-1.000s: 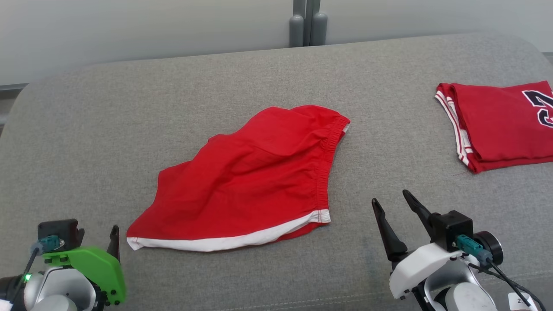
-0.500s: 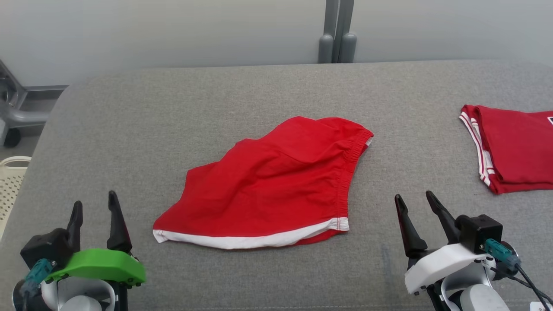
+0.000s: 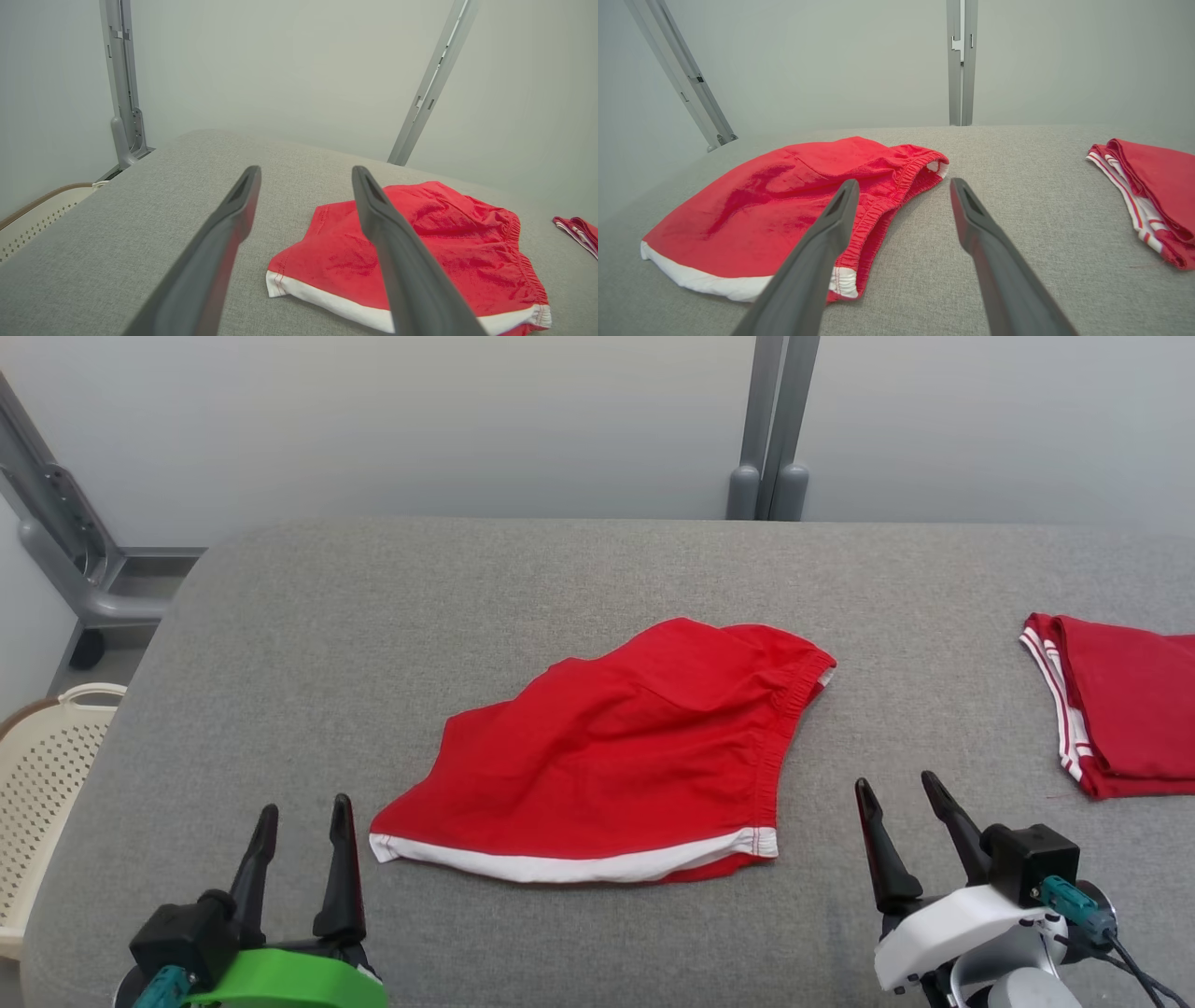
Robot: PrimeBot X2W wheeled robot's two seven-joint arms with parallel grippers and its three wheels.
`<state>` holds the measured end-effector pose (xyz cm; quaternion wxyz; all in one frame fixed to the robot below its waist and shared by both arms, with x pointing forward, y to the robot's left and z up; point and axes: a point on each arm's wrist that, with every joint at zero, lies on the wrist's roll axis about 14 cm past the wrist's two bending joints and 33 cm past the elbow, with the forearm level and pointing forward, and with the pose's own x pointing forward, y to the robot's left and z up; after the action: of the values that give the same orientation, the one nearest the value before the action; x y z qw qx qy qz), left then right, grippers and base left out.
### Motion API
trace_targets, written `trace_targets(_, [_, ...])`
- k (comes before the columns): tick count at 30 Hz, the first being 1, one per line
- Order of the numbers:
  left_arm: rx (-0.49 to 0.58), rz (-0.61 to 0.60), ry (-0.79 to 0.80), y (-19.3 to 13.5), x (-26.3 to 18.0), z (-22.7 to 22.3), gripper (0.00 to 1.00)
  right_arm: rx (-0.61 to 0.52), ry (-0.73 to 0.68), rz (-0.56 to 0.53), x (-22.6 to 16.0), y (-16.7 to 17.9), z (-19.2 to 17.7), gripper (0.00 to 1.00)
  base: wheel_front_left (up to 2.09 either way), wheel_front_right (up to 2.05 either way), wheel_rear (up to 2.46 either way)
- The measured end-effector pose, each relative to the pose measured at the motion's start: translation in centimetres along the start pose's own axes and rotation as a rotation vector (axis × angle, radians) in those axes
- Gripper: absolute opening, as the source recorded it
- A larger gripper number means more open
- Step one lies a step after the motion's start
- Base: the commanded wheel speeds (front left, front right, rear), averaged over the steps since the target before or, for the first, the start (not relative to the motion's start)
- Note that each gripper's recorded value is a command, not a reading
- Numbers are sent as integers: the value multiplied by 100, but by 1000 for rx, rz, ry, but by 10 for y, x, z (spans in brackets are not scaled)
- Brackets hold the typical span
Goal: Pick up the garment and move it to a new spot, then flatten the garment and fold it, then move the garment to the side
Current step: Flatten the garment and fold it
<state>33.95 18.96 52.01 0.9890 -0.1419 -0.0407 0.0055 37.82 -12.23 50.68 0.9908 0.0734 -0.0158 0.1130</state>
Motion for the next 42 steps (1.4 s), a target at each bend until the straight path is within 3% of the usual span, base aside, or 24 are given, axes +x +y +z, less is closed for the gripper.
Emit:
trace_targets(5, [4,-36,14,-3,-12,-6,100,-3,12,-3,-8,0,-5,100,0,0,0])
trace_targets(16, [55,1,156,14,-41,-49,100,-71,104,-11,-30,-3,-29,100,0,0,0])
trace_targets(36, [33,1,193,13,-35,-60,100,-66,134,-2,-28,0,-35,100,0,0,0])
trace_targets(42, [59,-8,277,16,-34,-75,100,-74,156,31,-24,10,-37,100,0,0,0])
